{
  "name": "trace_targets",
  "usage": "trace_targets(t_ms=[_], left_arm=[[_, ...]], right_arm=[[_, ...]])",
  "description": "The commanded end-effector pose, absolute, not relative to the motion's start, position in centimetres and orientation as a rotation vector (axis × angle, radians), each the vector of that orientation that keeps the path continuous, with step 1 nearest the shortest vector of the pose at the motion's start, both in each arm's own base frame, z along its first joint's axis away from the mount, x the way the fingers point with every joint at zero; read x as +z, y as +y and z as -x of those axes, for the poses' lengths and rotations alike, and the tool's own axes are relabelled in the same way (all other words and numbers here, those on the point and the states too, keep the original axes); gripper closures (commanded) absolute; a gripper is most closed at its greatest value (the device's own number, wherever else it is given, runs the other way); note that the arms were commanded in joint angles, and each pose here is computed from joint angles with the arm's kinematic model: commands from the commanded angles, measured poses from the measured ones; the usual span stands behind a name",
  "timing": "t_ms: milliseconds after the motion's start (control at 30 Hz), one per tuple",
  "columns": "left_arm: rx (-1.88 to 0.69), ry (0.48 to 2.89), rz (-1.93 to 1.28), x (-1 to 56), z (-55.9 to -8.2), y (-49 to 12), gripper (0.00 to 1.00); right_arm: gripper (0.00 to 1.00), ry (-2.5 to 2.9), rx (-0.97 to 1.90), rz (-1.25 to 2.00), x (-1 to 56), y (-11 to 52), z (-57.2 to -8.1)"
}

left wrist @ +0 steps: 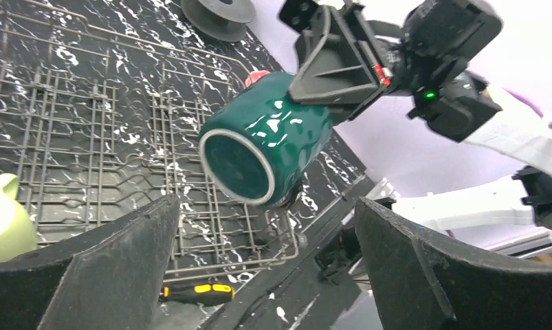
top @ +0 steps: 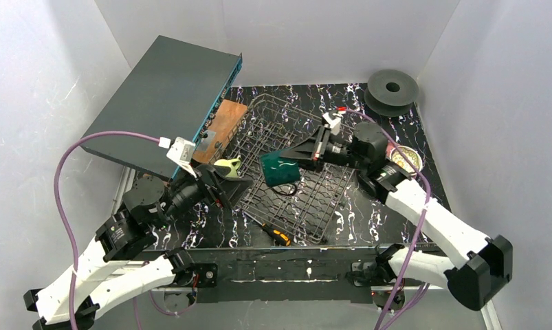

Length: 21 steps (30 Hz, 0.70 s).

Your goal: Load the mixed dishes into the dish rack

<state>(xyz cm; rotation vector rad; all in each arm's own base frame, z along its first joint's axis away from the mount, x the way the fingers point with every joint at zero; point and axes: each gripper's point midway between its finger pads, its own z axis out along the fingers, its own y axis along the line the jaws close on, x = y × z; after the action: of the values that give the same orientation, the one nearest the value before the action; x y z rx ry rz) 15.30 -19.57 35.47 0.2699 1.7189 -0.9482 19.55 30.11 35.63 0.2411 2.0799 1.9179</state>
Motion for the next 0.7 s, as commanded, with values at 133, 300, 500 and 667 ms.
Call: trace_targets(t_ms=[133,300,500,667], left_arm=[[-1.165,1.719,-0.142,37.0,-14.4,-21.2,0.02],[-1.222,1.717,-0.126,37.4,-14.7,-22.6,0.02],[-1.274,1.726,-0.123,37.3,-14.8,-23.9,0.02],[-1.305,1.728,-0.132,37.1,-14.7,-24.6,0.02]], right_arm=[[0.99,1.818,2.271,0.007,43.6,32.7,-14.6],[0.99,1.797,2.261,0.007,44.5,32.3,-13.8],[0.99,1.763,2.284,0.014,45.5,32.3,-13.2],[0.99,1.731,2.296,0.017,46.6,32.2,-13.0]])
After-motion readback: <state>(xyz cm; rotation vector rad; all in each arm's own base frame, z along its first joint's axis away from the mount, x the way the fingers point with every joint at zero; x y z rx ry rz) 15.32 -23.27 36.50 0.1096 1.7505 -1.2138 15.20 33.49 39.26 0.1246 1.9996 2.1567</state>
